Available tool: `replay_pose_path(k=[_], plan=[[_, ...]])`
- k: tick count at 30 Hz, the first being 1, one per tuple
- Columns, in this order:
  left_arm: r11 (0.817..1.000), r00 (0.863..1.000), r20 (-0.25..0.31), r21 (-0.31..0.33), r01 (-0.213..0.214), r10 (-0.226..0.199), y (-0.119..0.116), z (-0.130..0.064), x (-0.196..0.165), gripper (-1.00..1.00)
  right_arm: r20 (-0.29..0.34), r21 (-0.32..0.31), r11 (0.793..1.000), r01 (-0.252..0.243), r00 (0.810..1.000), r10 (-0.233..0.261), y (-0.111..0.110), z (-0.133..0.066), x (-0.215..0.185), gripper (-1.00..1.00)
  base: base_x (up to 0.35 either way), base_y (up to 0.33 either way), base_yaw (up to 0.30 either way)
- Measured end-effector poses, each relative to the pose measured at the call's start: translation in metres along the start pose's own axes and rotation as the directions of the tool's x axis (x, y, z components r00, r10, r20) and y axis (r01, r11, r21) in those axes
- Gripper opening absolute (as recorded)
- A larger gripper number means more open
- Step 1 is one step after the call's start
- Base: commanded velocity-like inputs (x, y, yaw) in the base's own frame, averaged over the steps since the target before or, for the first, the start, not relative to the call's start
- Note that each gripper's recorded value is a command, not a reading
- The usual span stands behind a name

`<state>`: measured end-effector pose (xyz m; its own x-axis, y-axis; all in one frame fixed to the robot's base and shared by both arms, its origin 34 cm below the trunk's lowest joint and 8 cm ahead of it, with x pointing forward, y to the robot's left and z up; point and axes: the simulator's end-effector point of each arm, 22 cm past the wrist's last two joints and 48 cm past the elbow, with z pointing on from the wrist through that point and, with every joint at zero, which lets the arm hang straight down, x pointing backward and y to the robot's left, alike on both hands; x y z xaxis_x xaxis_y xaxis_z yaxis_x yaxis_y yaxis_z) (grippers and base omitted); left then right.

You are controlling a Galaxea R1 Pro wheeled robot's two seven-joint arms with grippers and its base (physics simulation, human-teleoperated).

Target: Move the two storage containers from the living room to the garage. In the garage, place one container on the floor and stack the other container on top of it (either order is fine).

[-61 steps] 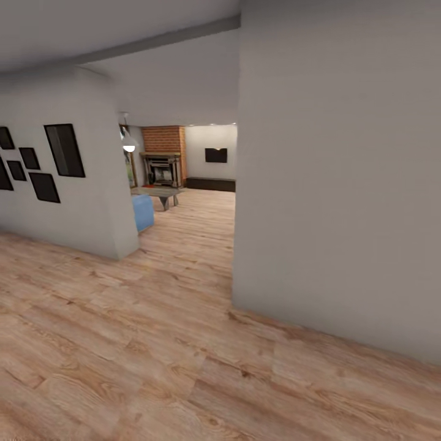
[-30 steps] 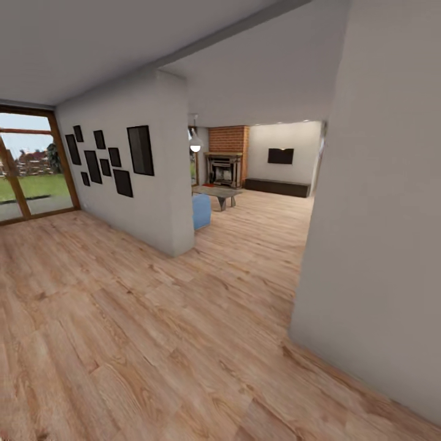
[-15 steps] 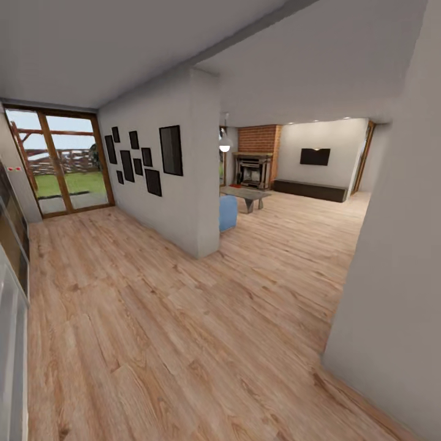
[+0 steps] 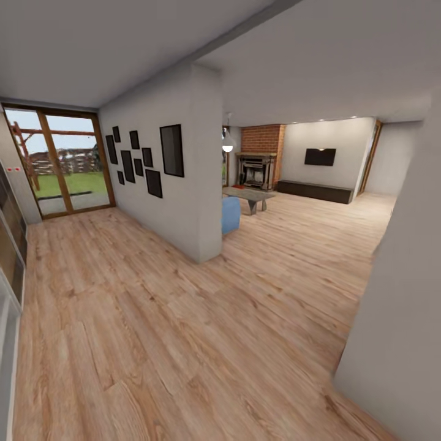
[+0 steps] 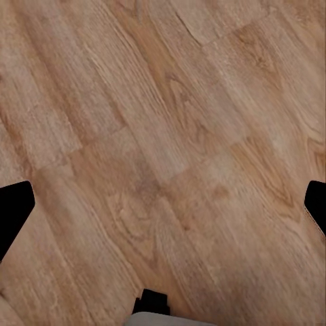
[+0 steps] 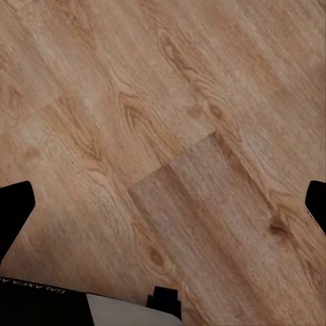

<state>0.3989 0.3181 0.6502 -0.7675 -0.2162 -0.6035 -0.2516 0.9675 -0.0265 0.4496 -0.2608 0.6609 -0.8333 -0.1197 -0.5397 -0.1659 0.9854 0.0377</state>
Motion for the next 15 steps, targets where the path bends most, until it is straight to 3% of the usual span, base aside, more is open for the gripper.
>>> replay_pose_path(k=[15], plan=[[1.000, 1.000, -0.002, -0.022, 0.003, -0.003, 0.0027, -0.0002, 0.0010, 1.00, 0.000, 0.000, 1.000, 0.000, 1.000, 0.000, 0.0000, 0.0000, 0.0001, 1.00, 0.327, 0.000, 0.000]])
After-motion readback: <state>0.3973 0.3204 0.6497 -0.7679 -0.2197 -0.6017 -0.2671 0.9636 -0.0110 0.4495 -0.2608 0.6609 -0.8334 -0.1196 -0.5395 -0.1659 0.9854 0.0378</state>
